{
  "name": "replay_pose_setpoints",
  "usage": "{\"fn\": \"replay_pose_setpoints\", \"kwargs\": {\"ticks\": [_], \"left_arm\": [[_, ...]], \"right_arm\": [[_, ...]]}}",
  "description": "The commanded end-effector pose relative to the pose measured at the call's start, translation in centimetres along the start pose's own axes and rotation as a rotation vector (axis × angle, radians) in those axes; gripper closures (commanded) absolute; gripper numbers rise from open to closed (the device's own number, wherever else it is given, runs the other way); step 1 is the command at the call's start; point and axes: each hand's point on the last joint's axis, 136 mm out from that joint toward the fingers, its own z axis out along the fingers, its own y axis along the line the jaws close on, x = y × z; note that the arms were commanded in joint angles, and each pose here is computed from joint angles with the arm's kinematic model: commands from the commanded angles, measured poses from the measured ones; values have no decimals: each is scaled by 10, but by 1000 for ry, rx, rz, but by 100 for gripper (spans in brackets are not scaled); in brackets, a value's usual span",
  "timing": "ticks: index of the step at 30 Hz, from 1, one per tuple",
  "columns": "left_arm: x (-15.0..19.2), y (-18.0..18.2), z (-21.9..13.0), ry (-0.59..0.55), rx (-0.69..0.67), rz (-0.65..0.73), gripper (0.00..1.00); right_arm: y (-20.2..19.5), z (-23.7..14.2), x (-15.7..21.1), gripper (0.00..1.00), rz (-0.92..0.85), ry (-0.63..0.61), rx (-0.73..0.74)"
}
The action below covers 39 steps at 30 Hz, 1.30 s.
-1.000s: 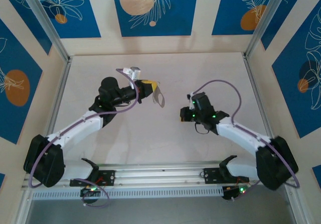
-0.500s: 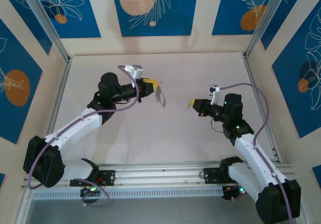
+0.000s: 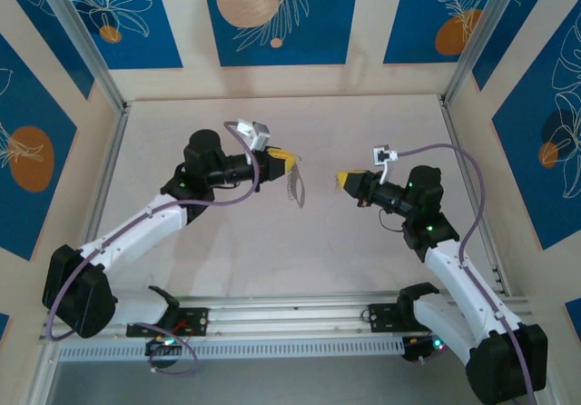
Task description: Put the keys on the keyring
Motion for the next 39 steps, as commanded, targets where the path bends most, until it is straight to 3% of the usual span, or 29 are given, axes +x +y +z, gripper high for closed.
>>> {"fn": "replay_pose_setpoints", "kwargs": {"ticks": [1, 14, 39], "left_arm": [[-10, -17, 7, -6, 47, 113, 100], [9, -29, 23, 55, 33, 215, 100], [9, -26, 29, 46, 32, 212, 100]], "right_arm": [[15, 2, -23, 100, -104, -68, 14], [54, 17, -35, 100, -328, -128, 4], [77, 27, -21, 100, -382, -86, -44]]}}
